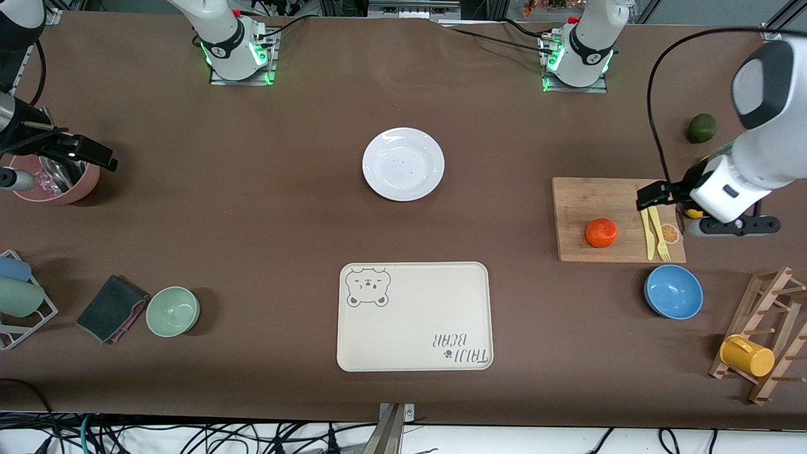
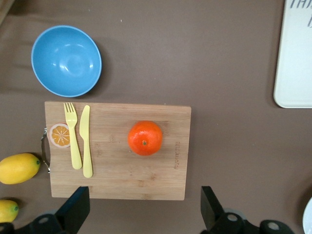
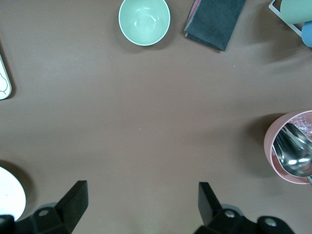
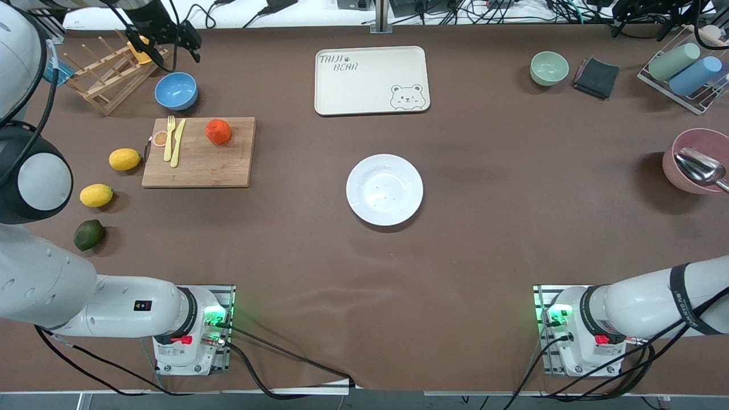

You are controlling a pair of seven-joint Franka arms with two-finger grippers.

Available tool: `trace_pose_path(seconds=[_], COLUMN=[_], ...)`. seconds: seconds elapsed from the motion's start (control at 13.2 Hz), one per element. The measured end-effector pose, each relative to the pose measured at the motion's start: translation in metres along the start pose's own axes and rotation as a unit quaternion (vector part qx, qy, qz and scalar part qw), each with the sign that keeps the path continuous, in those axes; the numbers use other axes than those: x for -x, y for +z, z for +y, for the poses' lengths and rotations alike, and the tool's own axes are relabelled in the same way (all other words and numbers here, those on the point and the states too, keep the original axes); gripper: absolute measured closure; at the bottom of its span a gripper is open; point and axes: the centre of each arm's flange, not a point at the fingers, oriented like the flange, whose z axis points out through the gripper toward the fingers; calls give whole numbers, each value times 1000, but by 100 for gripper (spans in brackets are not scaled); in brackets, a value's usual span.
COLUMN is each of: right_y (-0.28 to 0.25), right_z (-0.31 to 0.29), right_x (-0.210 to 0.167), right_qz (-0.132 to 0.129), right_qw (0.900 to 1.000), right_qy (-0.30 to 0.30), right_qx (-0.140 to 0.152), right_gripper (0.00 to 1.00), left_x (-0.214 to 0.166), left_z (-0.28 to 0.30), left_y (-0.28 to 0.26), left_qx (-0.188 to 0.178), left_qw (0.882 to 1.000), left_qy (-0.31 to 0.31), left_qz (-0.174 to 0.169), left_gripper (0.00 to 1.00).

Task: Place orange and plate with both arms
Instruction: 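Move the left gripper over the orange on the cutting board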

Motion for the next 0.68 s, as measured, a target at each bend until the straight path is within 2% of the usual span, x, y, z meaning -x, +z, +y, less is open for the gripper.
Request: trace_pose_path(seconds=[0.3,0.38,0.68], right_y=[0,0,0], right_z=[0,0,0], right_x=[0,0,0], right_qz=[0,0,0], right_qw=[1000,1000,1000], right_qy=[0,0,0], right_qx=[0,0,0], right_gripper=[0,0,0], left_x=[-5,-8,-12], left_z=[-12,-15,-19], left_y=[60,76,138], left_qx=[-3,-4,-4], left_qw=[999,999,1000], left_qy=[-11,-13,-17], left_qz=[-46,-48,-11], left_gripper=[0,0,0])
